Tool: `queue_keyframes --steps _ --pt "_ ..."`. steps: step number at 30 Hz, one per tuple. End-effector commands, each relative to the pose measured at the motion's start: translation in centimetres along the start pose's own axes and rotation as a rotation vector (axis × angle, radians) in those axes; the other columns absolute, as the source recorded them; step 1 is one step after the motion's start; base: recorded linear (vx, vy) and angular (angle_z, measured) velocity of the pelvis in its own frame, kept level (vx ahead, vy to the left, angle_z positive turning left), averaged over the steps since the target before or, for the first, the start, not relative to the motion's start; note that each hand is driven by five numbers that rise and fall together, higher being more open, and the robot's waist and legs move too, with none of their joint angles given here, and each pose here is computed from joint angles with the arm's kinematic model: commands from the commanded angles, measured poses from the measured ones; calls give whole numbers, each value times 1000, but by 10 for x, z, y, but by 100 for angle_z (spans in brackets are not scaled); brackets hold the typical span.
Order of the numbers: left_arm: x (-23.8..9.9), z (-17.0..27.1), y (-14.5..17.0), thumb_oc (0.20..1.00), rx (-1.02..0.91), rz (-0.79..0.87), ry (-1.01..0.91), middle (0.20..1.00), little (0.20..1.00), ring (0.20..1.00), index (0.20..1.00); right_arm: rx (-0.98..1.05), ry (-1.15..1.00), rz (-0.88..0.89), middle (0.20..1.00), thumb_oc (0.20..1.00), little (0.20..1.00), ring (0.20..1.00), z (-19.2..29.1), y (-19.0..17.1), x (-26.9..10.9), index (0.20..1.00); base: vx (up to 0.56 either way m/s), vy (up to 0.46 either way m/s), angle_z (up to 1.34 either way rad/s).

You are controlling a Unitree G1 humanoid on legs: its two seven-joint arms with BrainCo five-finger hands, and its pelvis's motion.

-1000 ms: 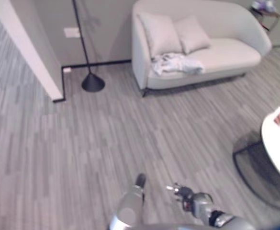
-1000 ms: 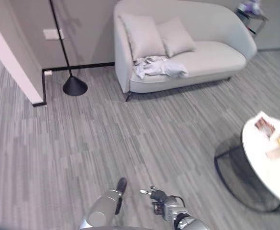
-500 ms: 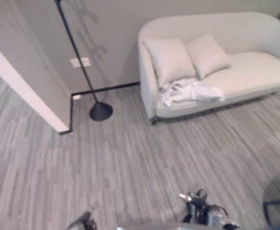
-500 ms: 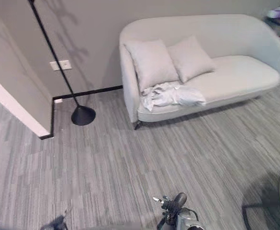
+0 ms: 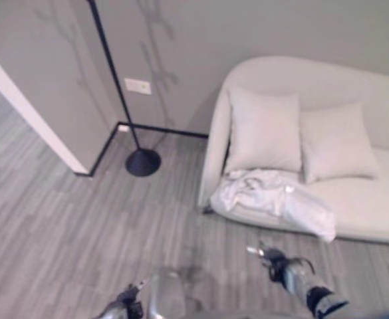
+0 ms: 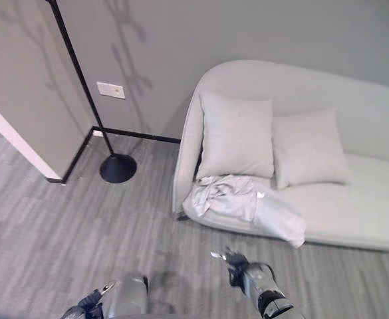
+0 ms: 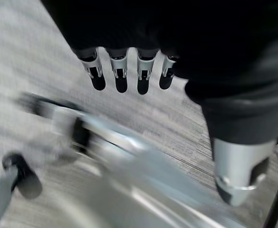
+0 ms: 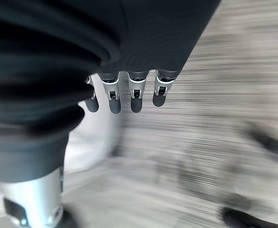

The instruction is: Hang the clothes on the sofa on the clothes rack.

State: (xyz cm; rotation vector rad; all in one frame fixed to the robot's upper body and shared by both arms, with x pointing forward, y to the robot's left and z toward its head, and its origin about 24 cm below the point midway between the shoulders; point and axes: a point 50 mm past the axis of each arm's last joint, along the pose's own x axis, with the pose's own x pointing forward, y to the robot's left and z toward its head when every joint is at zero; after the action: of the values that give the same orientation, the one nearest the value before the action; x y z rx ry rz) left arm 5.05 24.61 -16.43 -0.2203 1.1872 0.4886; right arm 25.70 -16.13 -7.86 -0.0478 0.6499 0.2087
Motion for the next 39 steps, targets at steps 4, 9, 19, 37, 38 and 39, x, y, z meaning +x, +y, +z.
queue_keyframes --steps 4,9,19,37,38,39 --pt "2 14 0 1000 -151 34 -56 1000 1000 1000 1000 -488 -249 -179 1000 1000 1000 1000 60 -30 -12 1000 346 154 -67" --pt "4 27 -7 1000 -222 42 -83 1000 1000 1000 1000 -611 -350 -235 1000 1000 1000 1000 89 -20 -12 1000 23 45 -5" --pt "6 77 -28 1000 -241 43 -214 1000 1000 1000 1000 -1141 -377 -434 1000 1000 1000 1000 117 -19 -10 1000 1 4 9" --pt "-4 29 -34 1000 -117 -16 -213 1000 1000 1000 1000 -1269 -314 -516 1000 1000 1000 1000 48 -46 -44 1000 -62 -26 8" --pt "-5 30 -35 1000 -107 -27 -223 1000 1000 1000 1000 -1280 -320 -516 1000 1000 1000 1000 49 -47 -45 1000 -157 -73 0" --pt "-6 29 -38 1000 -102 -38 -227 1000 1000 1000 1000 -1286 -326 -514 1000 1000 1000 1000 49 -48 -46 1000 -154 -49 2"
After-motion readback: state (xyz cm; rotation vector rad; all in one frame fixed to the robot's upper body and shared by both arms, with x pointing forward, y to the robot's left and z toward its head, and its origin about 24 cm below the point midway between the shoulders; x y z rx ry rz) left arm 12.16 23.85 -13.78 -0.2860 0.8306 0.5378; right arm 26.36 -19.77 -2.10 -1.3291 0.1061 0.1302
